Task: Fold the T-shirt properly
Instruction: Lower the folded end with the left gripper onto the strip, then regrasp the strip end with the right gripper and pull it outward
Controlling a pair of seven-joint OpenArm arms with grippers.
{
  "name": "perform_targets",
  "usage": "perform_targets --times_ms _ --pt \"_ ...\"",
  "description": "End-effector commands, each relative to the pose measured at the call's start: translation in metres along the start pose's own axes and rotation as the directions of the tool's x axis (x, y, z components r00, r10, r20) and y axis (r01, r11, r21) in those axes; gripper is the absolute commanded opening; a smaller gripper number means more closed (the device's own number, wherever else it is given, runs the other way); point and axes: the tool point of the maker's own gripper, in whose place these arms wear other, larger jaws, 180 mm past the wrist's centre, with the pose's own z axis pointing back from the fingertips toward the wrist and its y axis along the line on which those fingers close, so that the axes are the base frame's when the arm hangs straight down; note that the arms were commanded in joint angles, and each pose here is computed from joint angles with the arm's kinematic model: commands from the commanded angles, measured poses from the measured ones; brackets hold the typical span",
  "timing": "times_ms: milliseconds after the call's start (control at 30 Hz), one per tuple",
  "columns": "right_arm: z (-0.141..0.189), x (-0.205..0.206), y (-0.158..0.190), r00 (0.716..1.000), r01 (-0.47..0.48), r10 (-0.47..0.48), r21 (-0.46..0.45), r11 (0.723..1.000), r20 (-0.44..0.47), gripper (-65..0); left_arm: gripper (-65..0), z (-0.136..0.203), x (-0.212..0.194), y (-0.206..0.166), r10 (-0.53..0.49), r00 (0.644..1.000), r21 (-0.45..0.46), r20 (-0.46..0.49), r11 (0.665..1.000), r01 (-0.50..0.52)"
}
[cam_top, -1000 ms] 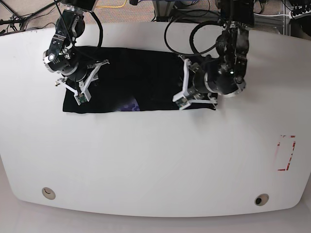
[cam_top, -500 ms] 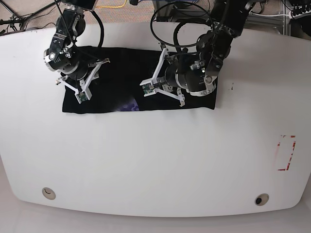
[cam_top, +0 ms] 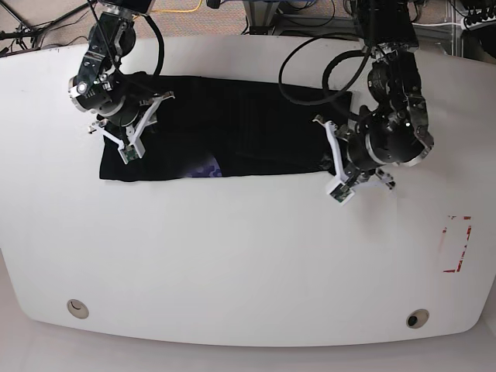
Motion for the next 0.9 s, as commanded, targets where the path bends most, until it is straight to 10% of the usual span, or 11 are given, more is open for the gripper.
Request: perform_targets --times_ms 0,333,533,867 --pt "0.007 0.028 -0.002 0.996 -0.010 0.010 0.004 1.000 0.093 -47.1 -55.7 0.003 -0.006 0.014 0.014 1.000 0.016 0.010 1.000 -0.014" --pt "0.008 0.036 -0.002 0.993 -0.009 0.008 0.006 1.000 0.117 -45.8 -58.2 -0.020 -0.059 -0.009 0.107 0.994 -0.078 0.007 0.991 -0.106" --pt "0.016 0.044 -0.003 0.986 0.066 -0.071 0.042 0.997 0.148 -24.9 -59.4 -0.034 -0.086 -0.017 0.159 0.986 -0.117 -0.050 0.979 -0.164" --pt "0.041 0.043 -0.043 0.899 0.324 -0.347 0.128 0.937 0.266 -14.3 -59.4 -0.039 -0.109 -0.015 0.182 0.977 -0.125 -0.113 0.973 -0.196"
